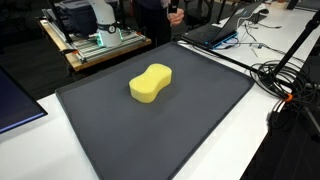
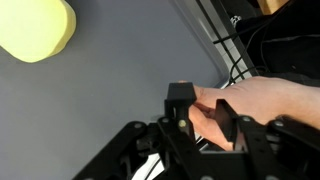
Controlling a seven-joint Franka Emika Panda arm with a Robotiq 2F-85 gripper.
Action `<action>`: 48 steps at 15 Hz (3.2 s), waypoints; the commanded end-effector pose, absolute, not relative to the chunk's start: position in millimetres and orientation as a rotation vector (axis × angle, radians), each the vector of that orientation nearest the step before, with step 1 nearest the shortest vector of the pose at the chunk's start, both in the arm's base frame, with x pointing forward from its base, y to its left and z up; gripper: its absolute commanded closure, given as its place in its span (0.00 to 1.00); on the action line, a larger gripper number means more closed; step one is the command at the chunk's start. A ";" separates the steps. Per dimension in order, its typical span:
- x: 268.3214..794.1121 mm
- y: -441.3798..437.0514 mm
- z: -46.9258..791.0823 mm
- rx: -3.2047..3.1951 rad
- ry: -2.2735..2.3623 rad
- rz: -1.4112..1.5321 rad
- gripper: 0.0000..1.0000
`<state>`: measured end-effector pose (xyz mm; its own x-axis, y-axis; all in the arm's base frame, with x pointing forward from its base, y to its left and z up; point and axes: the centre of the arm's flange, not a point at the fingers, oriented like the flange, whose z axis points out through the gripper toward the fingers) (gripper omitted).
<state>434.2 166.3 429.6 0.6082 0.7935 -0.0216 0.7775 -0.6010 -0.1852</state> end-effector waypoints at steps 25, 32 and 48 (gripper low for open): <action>507.2 116.4 489.0 -2.957 -1.113 0.059 0.97; 501.5 70.2 496.0 -3.027 -0.844 0.069 0.87; 581.0 132.1 438.5 -3.277 -0.803 0.181 0.97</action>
